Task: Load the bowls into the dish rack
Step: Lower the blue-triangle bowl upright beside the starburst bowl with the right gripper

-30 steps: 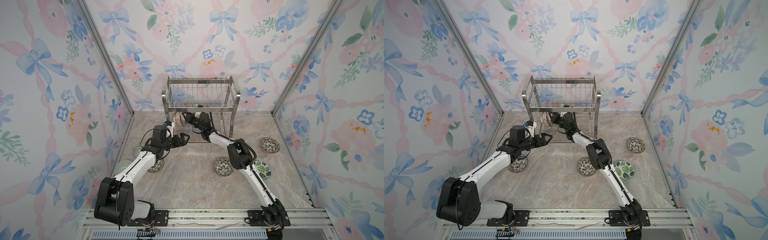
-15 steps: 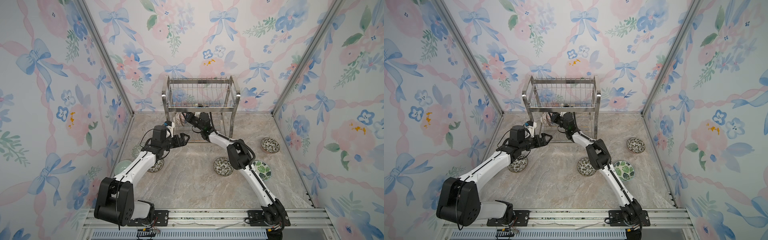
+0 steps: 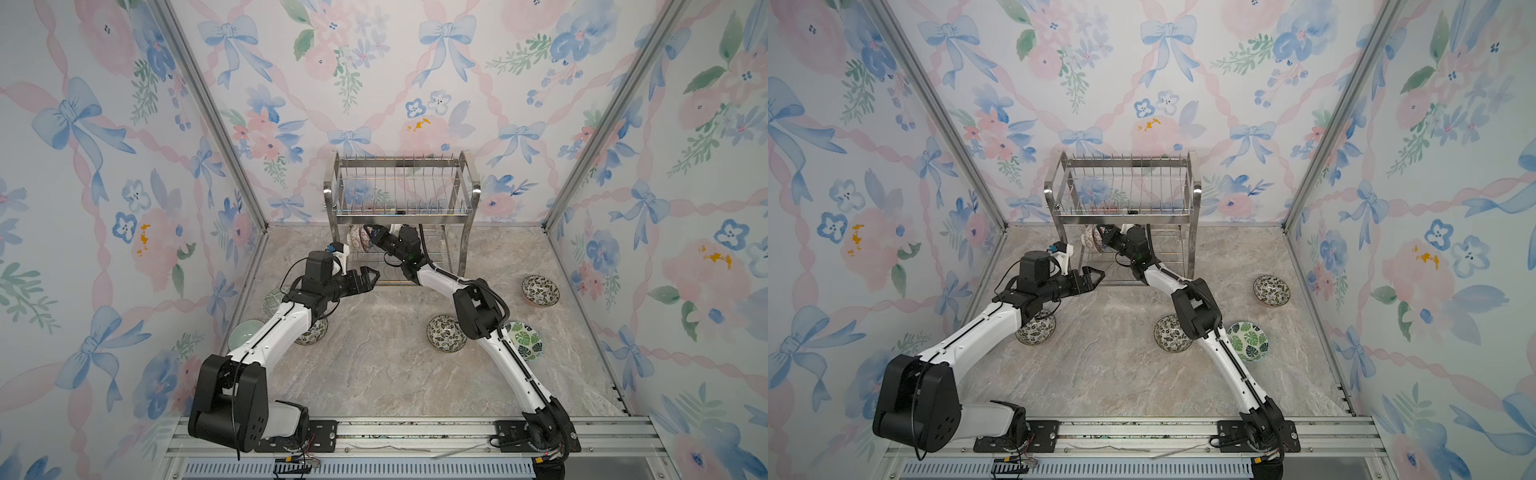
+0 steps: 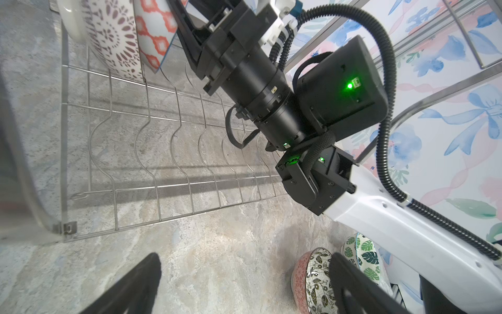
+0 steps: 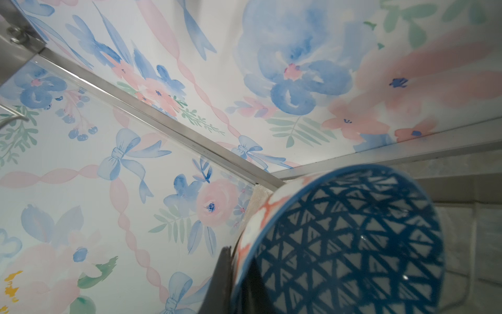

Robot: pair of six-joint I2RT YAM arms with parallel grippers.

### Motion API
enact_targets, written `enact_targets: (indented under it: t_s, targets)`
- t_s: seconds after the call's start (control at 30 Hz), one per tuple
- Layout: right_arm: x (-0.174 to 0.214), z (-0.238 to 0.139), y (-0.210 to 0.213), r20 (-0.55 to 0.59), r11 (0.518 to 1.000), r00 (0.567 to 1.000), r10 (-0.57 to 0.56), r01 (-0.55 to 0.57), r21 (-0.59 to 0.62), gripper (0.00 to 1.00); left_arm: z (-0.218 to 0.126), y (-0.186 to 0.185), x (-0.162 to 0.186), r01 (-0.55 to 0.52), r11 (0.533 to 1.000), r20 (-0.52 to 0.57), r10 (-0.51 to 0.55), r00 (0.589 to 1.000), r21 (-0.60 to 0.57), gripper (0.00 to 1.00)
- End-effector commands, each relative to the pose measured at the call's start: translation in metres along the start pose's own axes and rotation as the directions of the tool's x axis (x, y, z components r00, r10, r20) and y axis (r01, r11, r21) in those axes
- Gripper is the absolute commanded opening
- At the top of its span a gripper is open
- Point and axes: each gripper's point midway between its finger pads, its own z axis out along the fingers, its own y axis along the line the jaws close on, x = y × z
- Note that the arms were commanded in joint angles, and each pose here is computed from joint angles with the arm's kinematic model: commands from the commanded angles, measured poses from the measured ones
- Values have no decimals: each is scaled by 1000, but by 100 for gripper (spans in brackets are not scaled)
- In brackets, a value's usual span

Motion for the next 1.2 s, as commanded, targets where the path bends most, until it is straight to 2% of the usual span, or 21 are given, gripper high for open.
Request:
enact_targets:
  t_s: [0.0,0.93,1.17]
  targets:
    - [1,-3,-1,9,999,1000,-3,3,-43,6,-5,-5,-10,-32,999,23,32,999,5,98]
    - [-5,-15,3,-22,999,998,-52,51,-12,10,-9,-5,-12,-39,999,36,39,999,-3,98]
    - [-5,-16,2,-32,998,998,-58,58,-3,17,-9,-5,-12,-40,999,36,40,999,-2,98]
